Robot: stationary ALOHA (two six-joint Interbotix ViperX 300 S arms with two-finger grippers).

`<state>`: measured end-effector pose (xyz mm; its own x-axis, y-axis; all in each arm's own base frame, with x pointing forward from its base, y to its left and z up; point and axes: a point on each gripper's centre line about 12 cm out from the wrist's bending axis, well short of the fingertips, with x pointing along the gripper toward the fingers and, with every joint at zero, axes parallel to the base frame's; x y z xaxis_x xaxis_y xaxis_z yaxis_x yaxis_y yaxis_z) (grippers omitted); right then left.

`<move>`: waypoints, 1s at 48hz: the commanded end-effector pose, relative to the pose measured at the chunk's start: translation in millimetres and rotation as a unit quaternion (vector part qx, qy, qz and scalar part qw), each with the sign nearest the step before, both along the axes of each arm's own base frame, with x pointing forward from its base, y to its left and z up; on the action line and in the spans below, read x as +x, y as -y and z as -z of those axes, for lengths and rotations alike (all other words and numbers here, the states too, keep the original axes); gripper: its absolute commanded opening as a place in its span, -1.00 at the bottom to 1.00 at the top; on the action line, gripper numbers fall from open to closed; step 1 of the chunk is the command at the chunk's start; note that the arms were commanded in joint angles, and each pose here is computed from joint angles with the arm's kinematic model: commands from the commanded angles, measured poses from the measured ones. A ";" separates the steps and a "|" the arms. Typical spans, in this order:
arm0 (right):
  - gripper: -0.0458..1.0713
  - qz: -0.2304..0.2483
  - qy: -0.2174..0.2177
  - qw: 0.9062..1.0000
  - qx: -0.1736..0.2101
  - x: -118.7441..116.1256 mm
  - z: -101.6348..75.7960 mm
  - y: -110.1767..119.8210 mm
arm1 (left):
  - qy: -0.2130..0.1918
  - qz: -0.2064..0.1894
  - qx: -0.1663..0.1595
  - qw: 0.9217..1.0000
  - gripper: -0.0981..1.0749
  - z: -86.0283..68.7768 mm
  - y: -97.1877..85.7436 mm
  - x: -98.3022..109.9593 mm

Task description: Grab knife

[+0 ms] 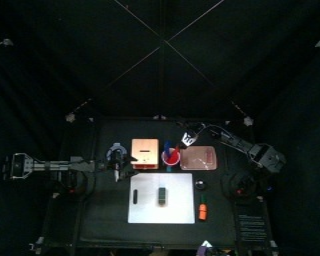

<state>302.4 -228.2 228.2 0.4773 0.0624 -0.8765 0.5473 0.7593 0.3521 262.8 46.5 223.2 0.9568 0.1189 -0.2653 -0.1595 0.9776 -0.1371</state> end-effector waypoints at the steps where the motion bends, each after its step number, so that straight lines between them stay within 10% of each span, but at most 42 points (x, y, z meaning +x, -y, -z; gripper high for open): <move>1: 0.83 -0.004 0.016 1.000 -0.012 7.7 -13.4 4.0 | 0.012 -0.005 0.004 1.000 0.90 -7.5 -3.7 2.4; 30: -0.06 -0.025 0.004 0.999 0.030 21.9 -8.6 -2.8 | 0.004 -0.015 0.001 1.000 0.90 -1.3 -7.9 -1.7; 48: -0.09 -0.038 0.018 0.999 0.019 20.7 -34.4 -15.0 | 0.003 -0.017 0.000 1.000 0.90 -0.9 -9.1 -1.8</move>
